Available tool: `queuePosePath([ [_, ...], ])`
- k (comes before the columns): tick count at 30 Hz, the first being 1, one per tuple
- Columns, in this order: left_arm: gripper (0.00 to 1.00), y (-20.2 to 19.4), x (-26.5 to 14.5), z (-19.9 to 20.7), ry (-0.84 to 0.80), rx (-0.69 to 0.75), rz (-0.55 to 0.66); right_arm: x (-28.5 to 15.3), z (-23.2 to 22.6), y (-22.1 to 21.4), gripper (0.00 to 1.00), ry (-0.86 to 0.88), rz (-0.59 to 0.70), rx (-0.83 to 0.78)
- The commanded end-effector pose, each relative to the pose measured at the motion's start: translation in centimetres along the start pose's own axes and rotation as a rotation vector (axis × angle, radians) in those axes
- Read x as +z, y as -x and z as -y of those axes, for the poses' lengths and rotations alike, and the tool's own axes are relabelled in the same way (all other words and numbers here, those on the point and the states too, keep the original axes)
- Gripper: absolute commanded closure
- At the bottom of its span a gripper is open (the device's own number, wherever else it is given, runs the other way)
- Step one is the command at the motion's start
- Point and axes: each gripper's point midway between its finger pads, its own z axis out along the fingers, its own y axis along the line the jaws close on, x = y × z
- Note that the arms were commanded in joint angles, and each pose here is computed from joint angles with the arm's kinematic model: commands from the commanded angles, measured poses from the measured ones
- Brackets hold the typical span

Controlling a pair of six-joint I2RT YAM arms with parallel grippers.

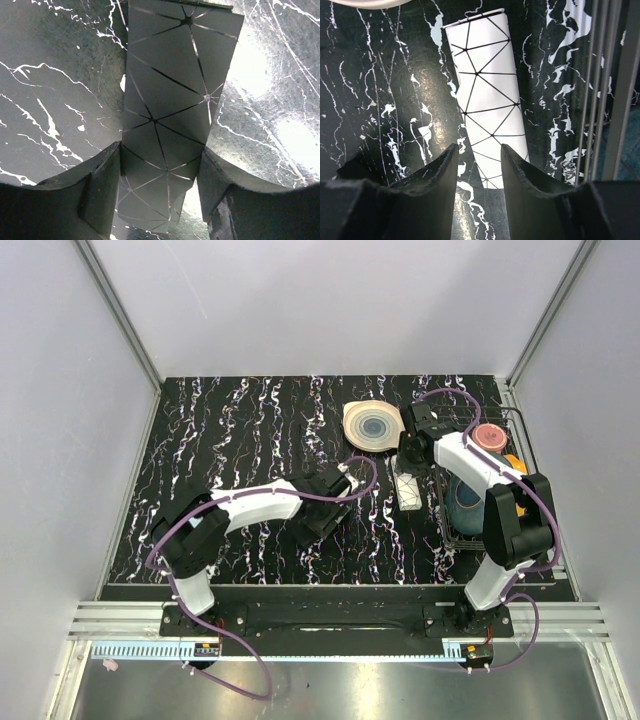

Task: Organize the sunglasses
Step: Place the sunglasses case at the center of the board, then rotate the sunglasses case at the center of the board.

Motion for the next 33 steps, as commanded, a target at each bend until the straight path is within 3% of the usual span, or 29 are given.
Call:
queuePosePath([
  [1,0.39,1.0,-0.3,-1.3,0.077,-0.002,0.049,-1.4,-1.7,1.9,0.55,0.080,0.042,0.036],
  [2,0.26,1.2,-0.6,-1.8,0.102,-0.018,0.057,-1.5,-1.8,2.1,0.55,0.088,0.044,0.041],
  [5,0.09,2.0,-2.2,-2.1,0.115,-0.065,0.101,-1.8,-2.1,2.5,0.55,0.103,0.055,0.052],
  [8,0.01,2.7,-4.2,-1.9,0.098,-0.135,0.171,-2.7,-2.2,3.6,0.55,0.108,0.126,0.070],
  [11,0.01,3.2,-6.4,-1.9,0.079,-0.232,0.250,-3.7,-3.4,4.6,0.53,0.189,0.178,0.070],
  [14,0.19,3.7,-8.4,-1.0,-0.004,-0.335,0.347,-3.8,-6.0,4.1,0.54,0.316,0.156,0.039],
  [15,0.36,3.6,-8.7,-0.5,-0.038,-0.358,0.368,-3.9,-7.2,3.6,0.55,0.373,0.131,0.014],
  [17,0.50,3.2,-9.5,0.7,-0.127,-0.419,0.418,-3.7,-9.0,2.7,0.58,0.401,0.115,-0.057],
  [19,0.73,1.8,-9.7,1.8,-0.180,-0.450,0.429,-3.6,-10.4,1.6,0.59,0.445,0.081,-0.090],
  [22,0.91,0.1,-9.5,3.3,-0.231,-0.474,0.437,-3.4,-12.4,0.4,0.63,0.510,0.040,-0.110],
  [25,1.00,-1.5,-8.6,4.9,-0.281,-0.478,0.426,-2.7,-13.7,-0.3,0.69,0.539,0.011,-0.111],
  [33,1.00,-4.5,-5.2,7.1,-0.329,-0.558,0.384,0.9,-14.9,-2.2,0.78,0.482,-0.085,-0.191],
])
